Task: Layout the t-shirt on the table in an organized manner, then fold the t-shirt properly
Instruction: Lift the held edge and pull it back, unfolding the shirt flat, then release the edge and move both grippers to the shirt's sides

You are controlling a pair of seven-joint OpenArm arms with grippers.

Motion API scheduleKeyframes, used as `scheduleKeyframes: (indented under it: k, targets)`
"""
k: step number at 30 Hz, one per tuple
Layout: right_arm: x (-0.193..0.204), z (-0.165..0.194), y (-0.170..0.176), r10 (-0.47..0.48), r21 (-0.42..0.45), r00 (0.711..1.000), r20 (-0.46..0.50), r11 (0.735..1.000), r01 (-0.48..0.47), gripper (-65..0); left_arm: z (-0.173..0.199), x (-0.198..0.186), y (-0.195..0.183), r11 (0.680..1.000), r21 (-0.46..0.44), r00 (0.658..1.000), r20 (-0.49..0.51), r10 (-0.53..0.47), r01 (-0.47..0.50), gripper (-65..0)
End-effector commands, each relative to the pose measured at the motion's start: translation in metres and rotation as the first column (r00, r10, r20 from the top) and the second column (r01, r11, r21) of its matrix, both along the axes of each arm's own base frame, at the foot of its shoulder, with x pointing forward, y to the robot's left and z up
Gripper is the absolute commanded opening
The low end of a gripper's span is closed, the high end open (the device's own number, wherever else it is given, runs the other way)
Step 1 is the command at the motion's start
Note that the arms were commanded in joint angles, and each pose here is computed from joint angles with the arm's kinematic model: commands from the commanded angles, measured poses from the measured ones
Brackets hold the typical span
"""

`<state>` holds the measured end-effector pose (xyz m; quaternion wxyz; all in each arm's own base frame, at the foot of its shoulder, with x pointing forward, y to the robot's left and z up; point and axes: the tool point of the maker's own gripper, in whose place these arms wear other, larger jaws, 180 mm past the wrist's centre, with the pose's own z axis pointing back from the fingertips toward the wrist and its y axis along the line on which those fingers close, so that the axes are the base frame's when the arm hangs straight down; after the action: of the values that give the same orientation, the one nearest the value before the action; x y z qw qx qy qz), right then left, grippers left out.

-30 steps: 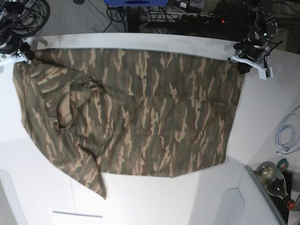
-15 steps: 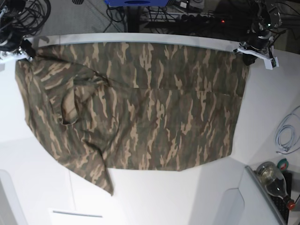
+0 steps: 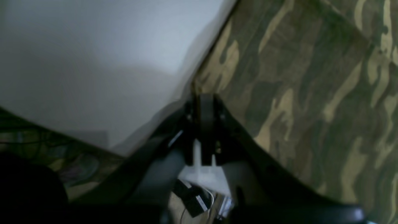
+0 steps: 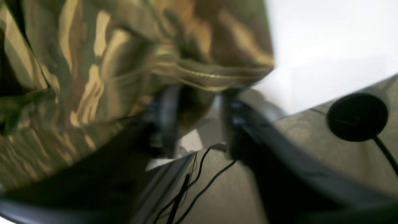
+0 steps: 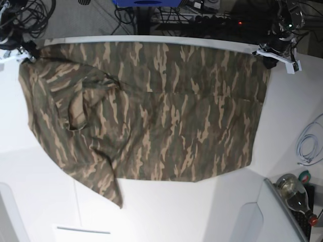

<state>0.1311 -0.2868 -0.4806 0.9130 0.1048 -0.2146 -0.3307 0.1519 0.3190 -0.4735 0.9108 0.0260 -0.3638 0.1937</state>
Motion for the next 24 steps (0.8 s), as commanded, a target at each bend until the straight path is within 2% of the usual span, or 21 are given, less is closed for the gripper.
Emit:
scheduleKeyframes:
  k: [1, 2, 4, 6, 8, 12, 14, 16, 17, 18, 20, 21, 22, 24]
  targets:
    - [0.012, 0.014, -0.007, 0.001, -0.032, 0.998, 0.055, 0.999, 0.000, -31.7, 0.014, 0.006, 0.006, 1.000, 0.031, 0.999, 0.040, -0.007, 0.006, -51.0]
    - [0.014, 0.021, -0.012, -0.007, -0.051, 0.997, 0.072, 0.999, 0.011, -29.6, 0.020, 0.008, 0.005, 0.999, 0.038, 0.998, 0.054, -0.016, 0.014, -40.6]
    - [0.014, 0.030, -0.016, -0.032, -0.073, 0.995, 0.098, 0.997, 0.039, -29.6, 0.027, 0.010, 0.005, 0.998, 0.051, 0.997, 0.066, -0.027, 0.024, -23.5]
    - [0.016, 0.043, -0.024, -0.041, -0.110, 0.991, 0.124, 0.992, 0.055, -29.6, 0.033, 0.012, 0.005, 0.998, 0.061, 0.996, 0.079, -0.034, 0.030, -14.6]
    - [0.018, 0.054, -0.032, -0.047, -0.142, 0.988, 0.145, 0.988, 0.068, -29.1, 0.041, 0.016, 0.010, 0.997, 0.076, 0.995, 0.099, -0.028, 0.021, -13.3]
    - [0.032, 0.072, -0.041, -0.030, -0.192, 0.981, 0.192, 0.979, 0.067, -29.1, 0.074, 0.012, 0.048, 0.985, 0.140, 0.981, 0.178, 0.073, -0.098, -13.3]
    - [0.070, 0.093, -0.053, 0.031, -0.240, 0.965, 0.261, 0.970, 0.033, -29.1, 0.102, 0.022, 0.063, 0.974, 0.180, 0.964, 0.251, 0.090, -0.138, -13.3]
    - [0.111, 0.094, -0.051, 0.109, -0.246, 0.949, 0.294, 0.969, -0.035, -29.3, 0.120, 0.034, 0.067, 0.968, 0.201, 0.949, 0.302, 0.087, -0.152, -14.0]
    - [0.138, 0.097, -0.052, 0.150, -0.253, 0.936, 0.319, 0.965, -0.068, -29.4, 0.124, 0.046, 0.064, 0.971, 0.194, 0.946, 0.317, 0.073, -0.140, -17.1]
    - [0.160, 0.096, -0.054, 0.181, -0.255, 0.927, 0.327, 0.962, -0.098, -29.4, 0.122, 0.059, 0.056, 0.977, 0.176, 0.948, 0.313, 0.058, -0.117, -23.4]
    - [0.201, 0.087, -0.051, 0.223, -0.244, 0.912, 0.343, 0.959, -0.143, -29.4, 0.113, 0.084, 0.036, 0.990, 0.128, 0.958, 0.285, 0.016, -0.055, -45.3]
    - [0.219, 0.083, -0.051, 0.233, -0.242, 0.907, 0.351, 0.958, -0.153, -29.4, 0.106, 0.097, 0.023, 0.995, 0.100, 0.964, 0.264, -0.014, -0.013, -61.5]
    - [0.235, 0.077, -0.049, 0.248, -0.241, 0.903, 0.352, 0.956, -0.168, -29.3, 0.100, 0.109, 0.011, 0.997, 0.079, 0.968, 0.248, -0.042, 0.023, -65.0]
    - [0.257, 0.066, -0.044, 0.279, -0.249, 0.897, 0.343, 0.948, -0.199, -29.1, 0.091, 0.124, -0.010, 0.996, 0.043, 0.969, 0.230, -0.086, 0.078, -65.0]
